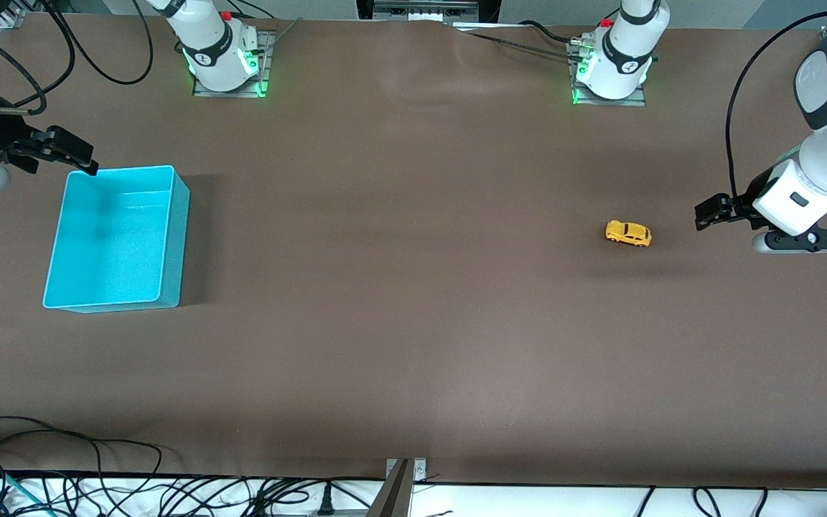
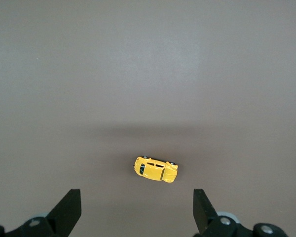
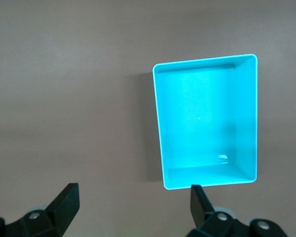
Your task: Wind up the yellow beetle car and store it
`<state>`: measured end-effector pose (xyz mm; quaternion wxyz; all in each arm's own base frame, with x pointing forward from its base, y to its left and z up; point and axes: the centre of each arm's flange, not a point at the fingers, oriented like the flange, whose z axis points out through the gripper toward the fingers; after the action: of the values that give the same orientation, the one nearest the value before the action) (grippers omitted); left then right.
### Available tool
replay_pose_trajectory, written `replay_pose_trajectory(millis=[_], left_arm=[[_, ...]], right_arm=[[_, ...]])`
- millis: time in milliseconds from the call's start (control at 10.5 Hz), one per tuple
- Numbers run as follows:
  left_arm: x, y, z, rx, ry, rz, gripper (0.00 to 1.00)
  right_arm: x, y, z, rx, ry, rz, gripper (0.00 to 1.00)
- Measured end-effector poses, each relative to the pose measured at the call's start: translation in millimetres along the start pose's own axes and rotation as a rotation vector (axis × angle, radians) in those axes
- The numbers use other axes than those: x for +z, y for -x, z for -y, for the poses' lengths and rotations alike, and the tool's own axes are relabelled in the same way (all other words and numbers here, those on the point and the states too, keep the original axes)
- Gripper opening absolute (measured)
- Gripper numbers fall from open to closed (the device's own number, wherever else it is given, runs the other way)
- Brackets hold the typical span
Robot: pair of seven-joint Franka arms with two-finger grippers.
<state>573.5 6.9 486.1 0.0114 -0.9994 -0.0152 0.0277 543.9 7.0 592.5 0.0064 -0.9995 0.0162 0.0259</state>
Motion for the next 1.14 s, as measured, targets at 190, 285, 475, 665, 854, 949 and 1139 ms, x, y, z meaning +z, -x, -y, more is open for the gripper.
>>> replay_pose_trajectory(millis=[190,285,475,665,854,949,1139], left_arm=[[0.0,0.0,0.0,0.000,0.000,0.000,1.00],[0.0,0.0,0.0,0.000,0.000,0.000,1.00],[0.1,0.1,0.0,0.000,0.000,0.001,1.00],[0.1,0.1,0.0,0.000,0.000,0.001,1.00],[0.1,0.1,0.0,0.000,0.000,0.001,1.00],[0.1,0.1,0.0,0.000,0.000,0.001,1.00],[0.1,0.1,0.0,0.000,0.000,0.001,1.00]], right_arm=[[0.4,2.0,0.1,0.000,0.000,0.012,1.00],[-1.6,3.2,0.7,-0.001,0.000,0.009,1.00],[-9.9,8.5,1.3,-0.003,0.000,-0.002,1.00],[-10.8,9.1,1.2,-0.003,0.000,-0.004,1.00],[-6.2,6.5,1.2,-0.003,0.001,0.005,1.00],[-5.2,5.9,1.2,-0.002,0.001,0.007,1.00],[-4.7,5.7,1.2,-0.002,0.001,0.007,1.00]])
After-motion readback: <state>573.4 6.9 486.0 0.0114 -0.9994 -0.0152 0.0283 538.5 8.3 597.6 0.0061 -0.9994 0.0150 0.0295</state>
